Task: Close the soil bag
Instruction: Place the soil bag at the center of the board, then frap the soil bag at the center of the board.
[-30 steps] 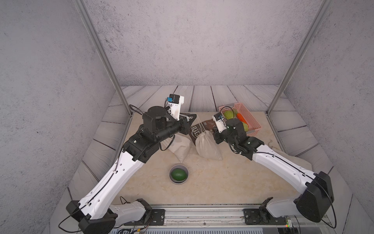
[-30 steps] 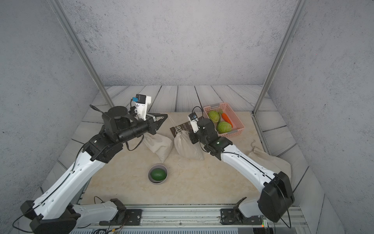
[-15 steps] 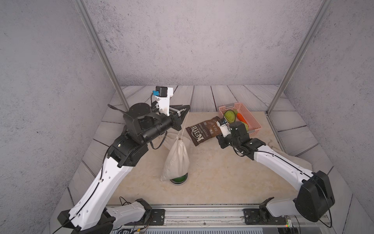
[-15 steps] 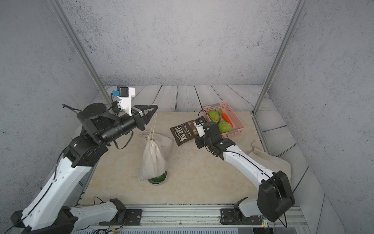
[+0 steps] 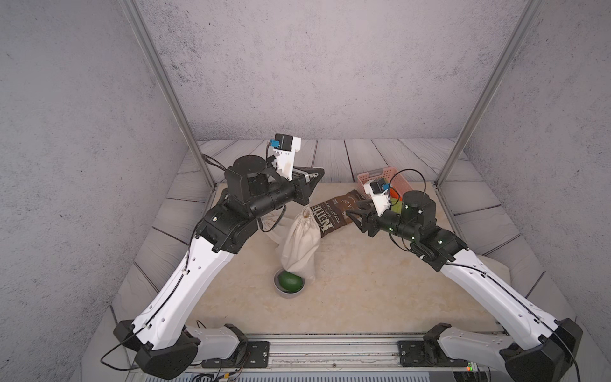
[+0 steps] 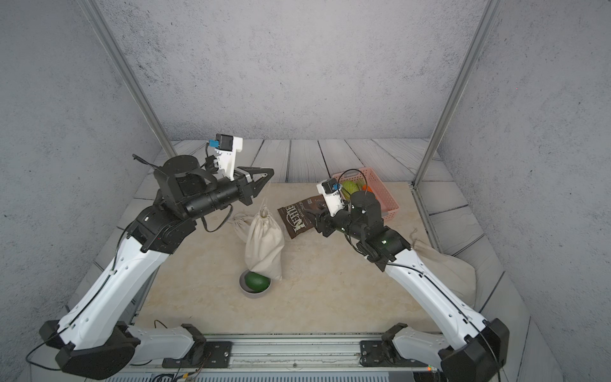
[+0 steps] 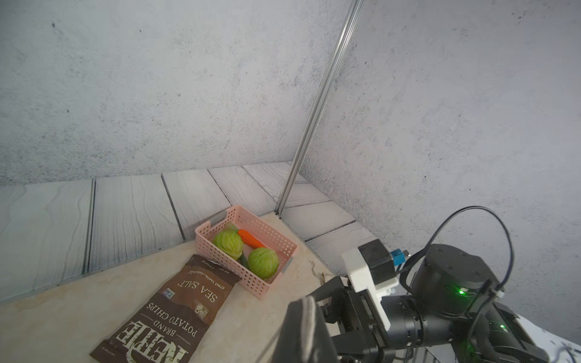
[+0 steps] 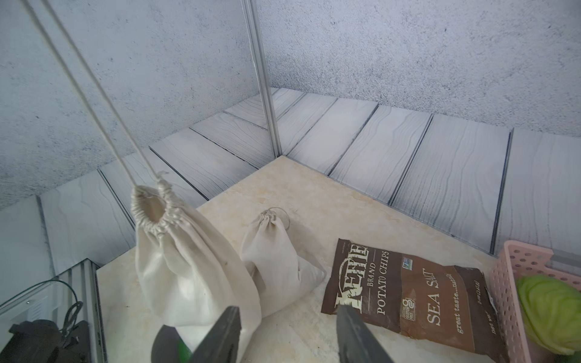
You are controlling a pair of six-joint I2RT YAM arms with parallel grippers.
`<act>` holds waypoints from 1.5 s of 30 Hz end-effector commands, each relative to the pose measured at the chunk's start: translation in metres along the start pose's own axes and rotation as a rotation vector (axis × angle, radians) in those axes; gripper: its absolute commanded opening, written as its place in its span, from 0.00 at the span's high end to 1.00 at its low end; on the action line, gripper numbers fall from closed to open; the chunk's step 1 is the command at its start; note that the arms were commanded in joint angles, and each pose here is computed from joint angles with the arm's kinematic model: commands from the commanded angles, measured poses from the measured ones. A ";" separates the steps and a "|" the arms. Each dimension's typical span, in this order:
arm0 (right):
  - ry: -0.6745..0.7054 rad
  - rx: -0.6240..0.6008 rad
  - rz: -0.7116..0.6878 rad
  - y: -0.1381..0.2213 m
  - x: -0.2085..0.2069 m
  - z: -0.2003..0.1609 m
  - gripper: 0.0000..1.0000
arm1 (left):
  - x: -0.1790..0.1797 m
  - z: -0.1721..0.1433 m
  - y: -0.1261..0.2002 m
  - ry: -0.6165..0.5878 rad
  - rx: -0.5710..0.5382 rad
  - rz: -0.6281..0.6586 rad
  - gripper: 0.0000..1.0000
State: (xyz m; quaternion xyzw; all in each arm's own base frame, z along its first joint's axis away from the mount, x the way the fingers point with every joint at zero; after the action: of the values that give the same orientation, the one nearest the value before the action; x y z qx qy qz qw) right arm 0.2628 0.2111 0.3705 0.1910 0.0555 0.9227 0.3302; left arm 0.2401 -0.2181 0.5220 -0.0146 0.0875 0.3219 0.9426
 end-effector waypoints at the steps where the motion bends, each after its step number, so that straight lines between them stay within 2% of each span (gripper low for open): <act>1: 0.008 -0.042 0.079 0.012 0.017 0.017 0.42 | -0.012 0.032 0.015 -0.056 -0.100 -0.048 1.00; 6: 0.013 -0.049 0.138 0.017 0.028 0.024 0.32 | -0.008 0.025 0.005 -0.049 -0.075 -0.043 1.00; 15: 0.038 -0.035 0.135 0.011 0.025 0.022 0.17 | 0.009 -0.022 -0.042 0.026 0.039 -0.053 1.00; 20: 0.019 -0.024 0.155 -0.004 0.024 0.027 0.16 | 0.011 -0.026 -0.047 0.037 0.047 -0.060 1.00; 23: 0.014 -0.018 0.116 -0.018 0.020 0.030 0.17 | 0.010 -0.026 -0.047 0.040 0.048 -0.069 1.00; 26: 0.005 0.003 0.077 -0.031 0.017 0.032 0.27 | 0.008 -0.025 -0.046 0.038 0.044 -0.075 1.00; 31: -0.023 0.075 -0.007 -0.042 0.004 0.022 0.66 | 0.007 -0.019 -0.037 0.021 0.031 -0.058 1.00; 34: -0.030 0.148 -0.148 -0.043 -0.017 -0.002 0.81 | 0.008 -0.009 -0.022 0.000 0.000 -0.010 1.00; 37: -0.014 0.240 -0.317 -0.046 -0.050 -0.040 0.86 | 0.007 0.010 -0.001 -0.021 -0.062 0.018 1.00; 42: -0.010 0.470 -0.514 -0.061 -0.098 -0.107 0.87 | -0.001 0.039 0.031 -0.067 -0.151 0.041 1.00; 45: -0.017 0.535 -0.599 -0.069 -0.120 -0.138 0.86 | -0.006 0.051 0.048 -0.078 -0.200 0.043 1.00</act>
State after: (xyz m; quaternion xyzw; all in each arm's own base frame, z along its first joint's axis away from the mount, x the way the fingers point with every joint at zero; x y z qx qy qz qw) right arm 0.3300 0.2446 0.3167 0.1891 0.1365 0.8777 0.4187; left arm 0.2631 -0.2239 0.4600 0.0904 0.1565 0.3441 0.9214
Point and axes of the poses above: each gripper's point midway between its finger pads, its own y axis back along the fingers, its own x axis along the line the jaws close on, z = x × y, the point moved 6 cm from there along y, back along the fingers, and after that the axes turned 11 degrees about -y, right-handed, at the moved point
